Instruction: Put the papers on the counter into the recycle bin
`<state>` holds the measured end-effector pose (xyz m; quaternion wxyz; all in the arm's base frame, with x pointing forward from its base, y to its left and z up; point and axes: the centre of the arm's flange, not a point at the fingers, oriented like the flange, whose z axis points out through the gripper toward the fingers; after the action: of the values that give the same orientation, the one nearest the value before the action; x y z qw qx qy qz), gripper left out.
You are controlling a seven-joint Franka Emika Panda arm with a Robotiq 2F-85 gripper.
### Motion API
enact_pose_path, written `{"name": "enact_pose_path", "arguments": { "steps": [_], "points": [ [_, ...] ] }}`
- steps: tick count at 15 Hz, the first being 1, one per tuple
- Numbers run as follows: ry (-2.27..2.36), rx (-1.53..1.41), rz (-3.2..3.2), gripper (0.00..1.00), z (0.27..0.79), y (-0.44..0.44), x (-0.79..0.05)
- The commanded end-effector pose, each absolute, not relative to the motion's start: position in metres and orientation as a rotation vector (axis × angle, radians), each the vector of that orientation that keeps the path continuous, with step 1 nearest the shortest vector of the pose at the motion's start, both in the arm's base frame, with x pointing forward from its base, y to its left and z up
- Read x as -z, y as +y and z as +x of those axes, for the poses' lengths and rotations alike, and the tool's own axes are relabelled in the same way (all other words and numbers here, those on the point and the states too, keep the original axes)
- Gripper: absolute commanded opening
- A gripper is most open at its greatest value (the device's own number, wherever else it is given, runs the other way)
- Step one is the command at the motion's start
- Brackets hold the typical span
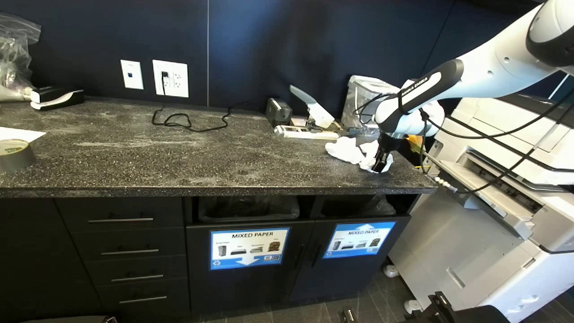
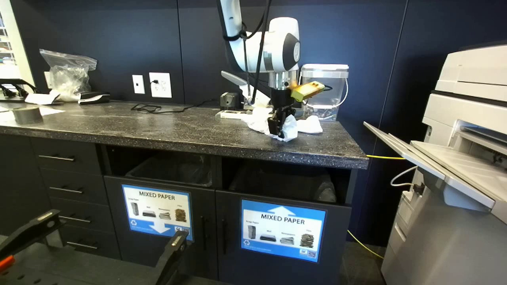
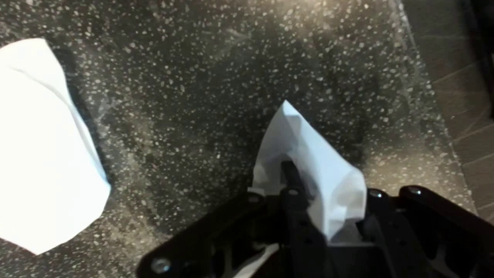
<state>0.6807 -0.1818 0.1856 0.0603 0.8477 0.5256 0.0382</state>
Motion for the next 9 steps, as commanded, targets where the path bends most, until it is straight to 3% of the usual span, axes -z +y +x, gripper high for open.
{"name": "enact_pose_path", "arguments": {
  "steps": [1,9],
  "points": [
    [1.691,0.057,2.589,0.09,0.672,-0.180,-0.185],
    [1.580,0.163,2.709,0.09,0.616,-0.204,-0.188]
  ]
}}
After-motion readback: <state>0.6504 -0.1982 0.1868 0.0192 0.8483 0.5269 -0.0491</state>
